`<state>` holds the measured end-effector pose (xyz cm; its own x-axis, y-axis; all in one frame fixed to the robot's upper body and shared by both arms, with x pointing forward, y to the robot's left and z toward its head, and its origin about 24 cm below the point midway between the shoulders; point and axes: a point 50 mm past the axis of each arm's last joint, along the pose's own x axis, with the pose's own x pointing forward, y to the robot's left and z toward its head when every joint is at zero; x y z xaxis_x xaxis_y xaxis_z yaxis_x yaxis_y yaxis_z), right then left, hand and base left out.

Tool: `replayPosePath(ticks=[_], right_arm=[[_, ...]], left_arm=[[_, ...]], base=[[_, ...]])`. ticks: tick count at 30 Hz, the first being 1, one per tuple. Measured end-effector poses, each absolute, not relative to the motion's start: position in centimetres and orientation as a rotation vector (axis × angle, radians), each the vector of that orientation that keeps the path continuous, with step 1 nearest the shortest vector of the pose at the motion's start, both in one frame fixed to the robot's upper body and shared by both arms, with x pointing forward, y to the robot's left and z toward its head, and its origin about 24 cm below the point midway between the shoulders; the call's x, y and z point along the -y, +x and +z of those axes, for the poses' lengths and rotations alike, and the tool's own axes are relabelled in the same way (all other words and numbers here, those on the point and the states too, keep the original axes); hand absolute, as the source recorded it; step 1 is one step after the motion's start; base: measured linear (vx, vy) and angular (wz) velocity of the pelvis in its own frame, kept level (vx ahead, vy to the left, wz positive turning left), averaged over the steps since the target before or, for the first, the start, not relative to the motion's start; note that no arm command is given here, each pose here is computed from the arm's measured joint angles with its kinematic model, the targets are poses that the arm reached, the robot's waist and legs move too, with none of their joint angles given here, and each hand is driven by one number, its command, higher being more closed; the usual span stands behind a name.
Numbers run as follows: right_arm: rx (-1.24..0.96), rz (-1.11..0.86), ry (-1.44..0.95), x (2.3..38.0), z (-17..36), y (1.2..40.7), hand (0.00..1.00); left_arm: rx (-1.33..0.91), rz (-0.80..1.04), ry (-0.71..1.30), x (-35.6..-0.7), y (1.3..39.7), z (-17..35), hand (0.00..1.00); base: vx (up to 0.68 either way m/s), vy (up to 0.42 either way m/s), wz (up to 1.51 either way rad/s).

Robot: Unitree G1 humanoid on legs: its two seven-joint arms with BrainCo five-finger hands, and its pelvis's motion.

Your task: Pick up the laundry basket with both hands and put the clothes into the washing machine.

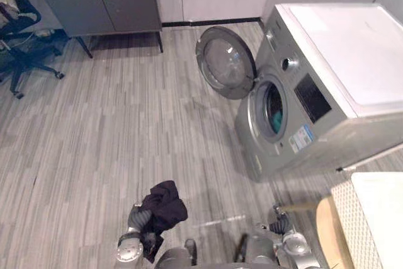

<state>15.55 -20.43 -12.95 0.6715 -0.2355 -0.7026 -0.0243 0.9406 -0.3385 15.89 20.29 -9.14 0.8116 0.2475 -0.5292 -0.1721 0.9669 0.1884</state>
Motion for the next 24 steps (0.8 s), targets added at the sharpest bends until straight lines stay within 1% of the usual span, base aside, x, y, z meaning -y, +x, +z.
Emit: replayPosePath(ticks=[2, 5, 7, 11, 14, 19, 22, 24], right_arm=[[-0.824, -0.127, -0.329, 20.5, -12.9, 15.6, 0.00], [-0.811, -0.135, -0.336, 20.8, -12.7, 15.3, 0.00], [-0.782, -0.130, -0.333, 20.7, -12.2, 16.0, 0.00], [-0.690, -0.108, -0.330, 19.7, -11.0, 17.4, 0.00], [-0.682, -0.111, -0.323, 19.5, -10.9, 17.7, 0.00], [-0.730, -0.128, -0.304, 19.5, -11.6, 17.3, 0.00], [-0.748, -0.141, -0.299, 19.6, -11.9, 16.8, 0.00], [-0.763, -0.172, -0.320, 20.6, -12.0, 16.2, 0.00]], left_arm=[[-0.560, 0.194, 0.141, -19.7, 16.8, -8.9, 1.00], [-0.566, 0.161, 0.143, -18.9, 16.7, -9.1, 1.00], [-0.569, 0.142, 0.144, -18.4, 16.8, -9.1, 1.00], [-0.610, 0.144, 0.105, -17.7, 15.5, -9.8, 1.00], [-0.591, 0.111, 0.087, -16.7, 16.2, -9.6, 1.00], [-0.571, 0.100, 0.096, -16.3, 16.9, -9.3, 1.00], [-0.582, 0.086, 0.088, -15.5, 17.4, -9.6, 1.00], [-0.609, 0.061, 0.082, -14.7, 17.0, -10.2, 1.00]], base=[[0.42, -0.124, 0.66], [0.57, -0.231, 0.69], [0.54, -0.258, 0.05], [0.53, -0.203, -0.77], [0.48, -0.103, -0.98], [0.35, 0.096, -0.98], [0.25, 0.256, -1.01], [0.21, 0.379, -1.15]])
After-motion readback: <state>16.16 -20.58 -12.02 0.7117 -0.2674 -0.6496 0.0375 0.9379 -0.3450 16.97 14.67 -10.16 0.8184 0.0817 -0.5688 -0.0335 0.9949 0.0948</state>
